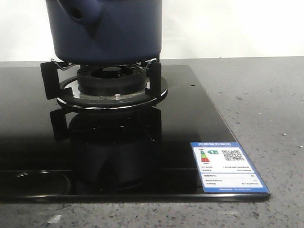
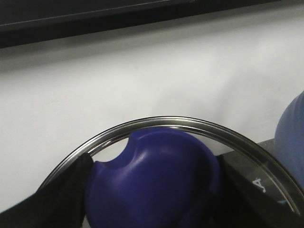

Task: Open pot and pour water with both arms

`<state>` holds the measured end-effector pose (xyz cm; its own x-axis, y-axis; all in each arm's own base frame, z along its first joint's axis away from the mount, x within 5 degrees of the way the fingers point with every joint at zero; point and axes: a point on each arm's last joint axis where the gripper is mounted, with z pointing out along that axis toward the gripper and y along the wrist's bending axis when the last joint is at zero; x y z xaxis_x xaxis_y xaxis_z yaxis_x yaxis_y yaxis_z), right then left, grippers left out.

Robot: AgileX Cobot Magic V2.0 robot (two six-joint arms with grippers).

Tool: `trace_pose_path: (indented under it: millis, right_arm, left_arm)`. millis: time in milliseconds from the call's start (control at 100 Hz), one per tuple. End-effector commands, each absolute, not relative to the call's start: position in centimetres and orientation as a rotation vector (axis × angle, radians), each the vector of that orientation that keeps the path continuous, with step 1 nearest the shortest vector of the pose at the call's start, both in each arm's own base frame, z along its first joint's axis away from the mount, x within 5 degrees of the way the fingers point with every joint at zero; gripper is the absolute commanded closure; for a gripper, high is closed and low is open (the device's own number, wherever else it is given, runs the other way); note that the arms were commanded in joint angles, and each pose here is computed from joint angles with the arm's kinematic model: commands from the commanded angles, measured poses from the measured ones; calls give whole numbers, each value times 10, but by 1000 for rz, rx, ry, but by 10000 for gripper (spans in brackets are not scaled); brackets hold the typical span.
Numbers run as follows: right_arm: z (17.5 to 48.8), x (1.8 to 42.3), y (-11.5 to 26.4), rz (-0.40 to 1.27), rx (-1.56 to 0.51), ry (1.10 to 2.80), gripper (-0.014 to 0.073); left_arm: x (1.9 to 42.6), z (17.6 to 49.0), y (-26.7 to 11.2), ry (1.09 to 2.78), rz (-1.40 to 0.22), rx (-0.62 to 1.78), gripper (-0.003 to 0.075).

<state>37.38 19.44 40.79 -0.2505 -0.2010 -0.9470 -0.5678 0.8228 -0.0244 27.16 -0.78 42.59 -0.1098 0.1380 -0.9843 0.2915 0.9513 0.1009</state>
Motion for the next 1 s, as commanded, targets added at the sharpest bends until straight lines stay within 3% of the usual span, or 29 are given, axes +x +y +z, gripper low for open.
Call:
trace_pose_path:
  millis: [0, 540, 990]
  right_arm:
    - [451, 350, 178, 384, -430, 1562, 637]
    - [402, 333, 177, 269, -276, 1286, 638]
    - [387, 313, 178, 221, -238, 1022, 638]
  left_arm:
    - [261, 453, -6, 1584, -130, 256, 365]
    - [261, 453, -6, 1584, -130, 256, 365]
    - [261, 453, -6, 1584, -130, 256, 365]
